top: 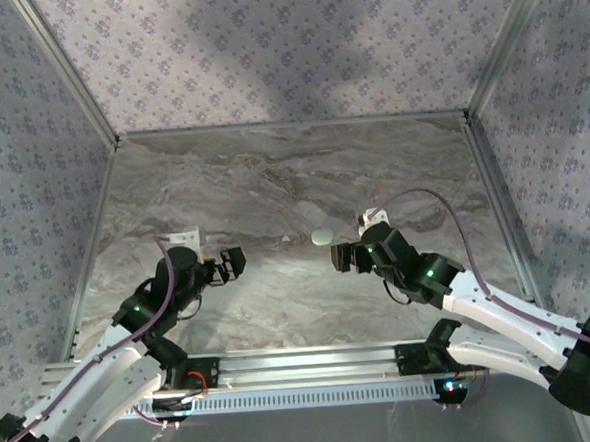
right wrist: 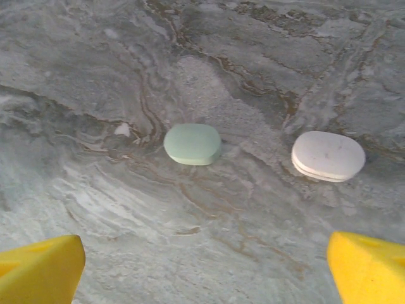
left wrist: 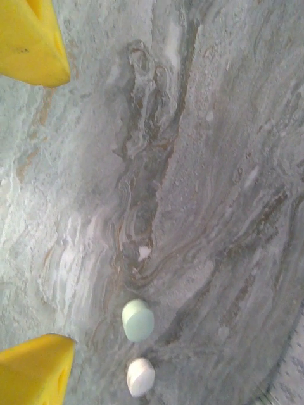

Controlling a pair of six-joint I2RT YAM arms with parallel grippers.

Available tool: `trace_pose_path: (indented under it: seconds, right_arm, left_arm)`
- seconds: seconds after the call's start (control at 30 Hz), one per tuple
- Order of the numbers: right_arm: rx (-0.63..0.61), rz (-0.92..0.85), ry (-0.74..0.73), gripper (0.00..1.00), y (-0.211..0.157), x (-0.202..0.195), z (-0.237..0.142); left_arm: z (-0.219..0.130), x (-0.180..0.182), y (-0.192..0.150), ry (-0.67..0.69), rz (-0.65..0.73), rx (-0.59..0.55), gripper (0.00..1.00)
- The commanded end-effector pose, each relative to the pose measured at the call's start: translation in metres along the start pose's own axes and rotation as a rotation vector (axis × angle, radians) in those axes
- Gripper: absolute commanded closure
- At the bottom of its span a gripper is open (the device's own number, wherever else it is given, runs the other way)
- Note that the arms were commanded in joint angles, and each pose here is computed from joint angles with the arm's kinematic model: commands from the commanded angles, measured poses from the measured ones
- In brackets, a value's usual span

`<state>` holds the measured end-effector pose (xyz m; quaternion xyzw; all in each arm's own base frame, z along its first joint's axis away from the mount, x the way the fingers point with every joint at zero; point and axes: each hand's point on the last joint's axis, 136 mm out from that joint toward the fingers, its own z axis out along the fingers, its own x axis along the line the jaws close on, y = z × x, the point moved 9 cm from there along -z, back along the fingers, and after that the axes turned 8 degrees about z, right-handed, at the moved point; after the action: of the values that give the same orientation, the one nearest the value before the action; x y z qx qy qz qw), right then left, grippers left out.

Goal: Insert the wireless bluetooth earbuds into the charging case

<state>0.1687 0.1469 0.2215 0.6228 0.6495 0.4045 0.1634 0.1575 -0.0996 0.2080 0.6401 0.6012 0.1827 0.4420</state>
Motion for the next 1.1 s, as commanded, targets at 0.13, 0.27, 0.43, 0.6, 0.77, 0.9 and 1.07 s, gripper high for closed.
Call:
trace_pose_path:
  seconds: [0.13,0.27,0.43,0.6,0.77,0.9,1.07]
  right_arm:
    - [0.016,-0.036,0.026,0.0,0.013,-0.005,0.006]
    - [0.017,-0.012,0.034,0.0,0.029,-0.016,0.017]
    - [-0.047,0.067,-0.025,0.0,0.059,-0.047,0.026]
    - [-0.148,0.112,-0.094,0.0,0.082,-0.087,0.026]
    - [-0.319,0.212,-0.185,0.0,0.094,-0.136,0.014]
    - [-0.419,0.274,-0.238,0.0,0.09,-0.169,0.006]
    - [-0.485,0.331,-0.344,0.0,0.077,-0.198,0.003]
  left_arm:
    - [0.011,0.008,0.017,0.151,0.094,0.012,0.0]
    - [0.026,0.022,0.03,0.231,0.061,0.016,0.0]
    - [0.049,0.048,0.045,0.276,0.023,0.028,0.0]
    - [0.062,0.078,0.053,0.363,0.01,0.016,0.0]
    - [0.068,0.107,0.053,0.453,0.021,-0.023,0.0]
    - [0.062,0.121,0.058,0.539,0.021,-0.07,0.0]
    - [0.058,0.133,0.056,0.589,0.096,-0.128,0.0]
